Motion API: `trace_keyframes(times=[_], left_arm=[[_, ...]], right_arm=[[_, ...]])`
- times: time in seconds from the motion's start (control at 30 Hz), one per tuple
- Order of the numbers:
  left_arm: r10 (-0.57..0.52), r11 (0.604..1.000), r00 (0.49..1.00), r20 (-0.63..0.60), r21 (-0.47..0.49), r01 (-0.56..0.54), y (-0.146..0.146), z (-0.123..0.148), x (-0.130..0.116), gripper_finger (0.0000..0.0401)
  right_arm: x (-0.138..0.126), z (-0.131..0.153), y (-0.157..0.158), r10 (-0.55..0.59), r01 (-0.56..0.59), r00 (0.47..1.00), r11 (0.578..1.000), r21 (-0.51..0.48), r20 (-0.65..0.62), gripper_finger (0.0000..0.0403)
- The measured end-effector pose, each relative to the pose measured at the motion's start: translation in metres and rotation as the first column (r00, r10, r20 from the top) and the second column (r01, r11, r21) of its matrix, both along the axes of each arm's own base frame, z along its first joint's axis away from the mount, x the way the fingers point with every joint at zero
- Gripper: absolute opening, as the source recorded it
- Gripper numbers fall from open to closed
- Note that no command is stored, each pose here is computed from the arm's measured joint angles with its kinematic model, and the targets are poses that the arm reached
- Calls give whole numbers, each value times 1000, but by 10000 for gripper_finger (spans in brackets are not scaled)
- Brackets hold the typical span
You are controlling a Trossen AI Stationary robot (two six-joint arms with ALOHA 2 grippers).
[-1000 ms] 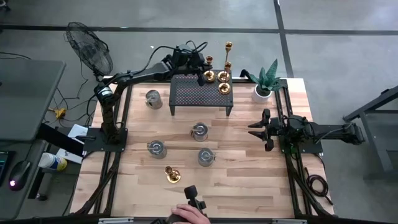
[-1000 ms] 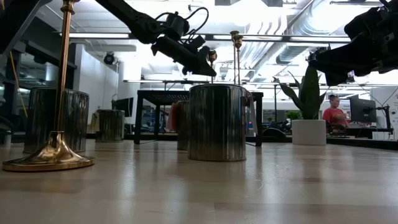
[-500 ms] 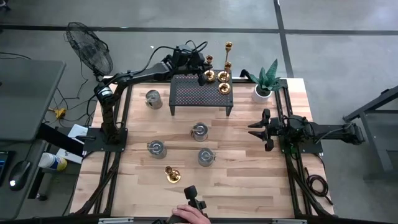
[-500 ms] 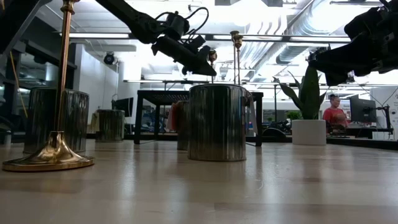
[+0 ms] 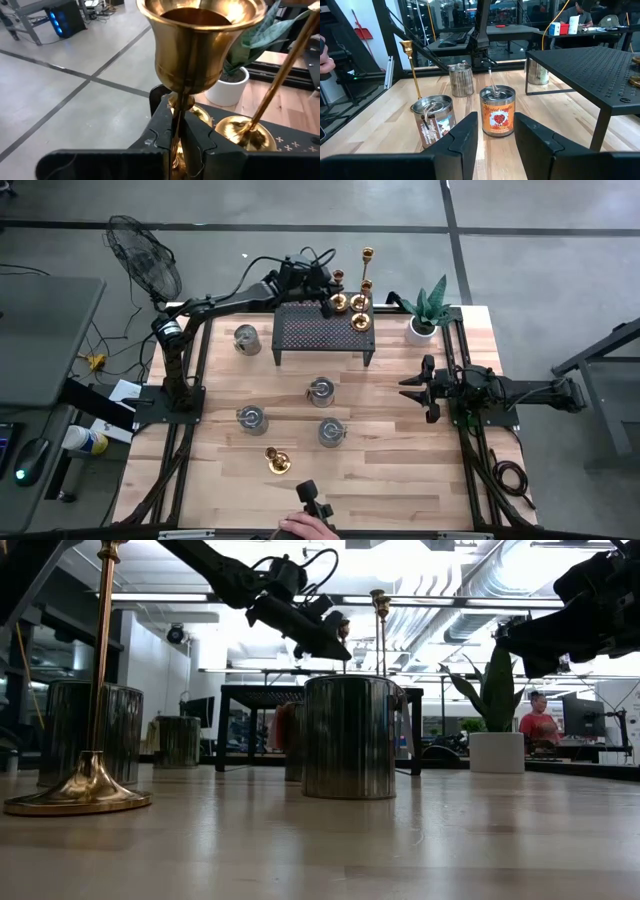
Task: Pick & Place candle stick holders
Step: Put the gold candle holder on the shelf
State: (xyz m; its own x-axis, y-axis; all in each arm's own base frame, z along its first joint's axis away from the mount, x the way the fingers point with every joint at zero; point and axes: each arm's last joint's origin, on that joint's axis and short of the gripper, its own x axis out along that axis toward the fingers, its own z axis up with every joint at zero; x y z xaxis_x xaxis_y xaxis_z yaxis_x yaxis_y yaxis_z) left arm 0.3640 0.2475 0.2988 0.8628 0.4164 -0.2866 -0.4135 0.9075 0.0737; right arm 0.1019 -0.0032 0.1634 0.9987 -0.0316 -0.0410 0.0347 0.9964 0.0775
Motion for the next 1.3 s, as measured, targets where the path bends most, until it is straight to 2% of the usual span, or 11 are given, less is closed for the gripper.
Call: trace_keyframes(times=[0.2,0.4,0.8,1.3], left_arm=[[31,1000,1000,0,-3,-31,1,2,-1,12],[31,999,999,30,30,-32,3,20,1,12],[8,1000,999,-46,-15,-9,5,0,6,12],[2,999,999,-54,-32,-4,5,-2,6,13]], right_arm=[[0,0,0,0,0,1000,1000,0,0,117],[0,0,0,0,0,1000,1000,0,0,117],[0,0,0,-1,1,1000,1000,0,0,117],[0,0,0,0,0,1000,1000,0,-1,117]])
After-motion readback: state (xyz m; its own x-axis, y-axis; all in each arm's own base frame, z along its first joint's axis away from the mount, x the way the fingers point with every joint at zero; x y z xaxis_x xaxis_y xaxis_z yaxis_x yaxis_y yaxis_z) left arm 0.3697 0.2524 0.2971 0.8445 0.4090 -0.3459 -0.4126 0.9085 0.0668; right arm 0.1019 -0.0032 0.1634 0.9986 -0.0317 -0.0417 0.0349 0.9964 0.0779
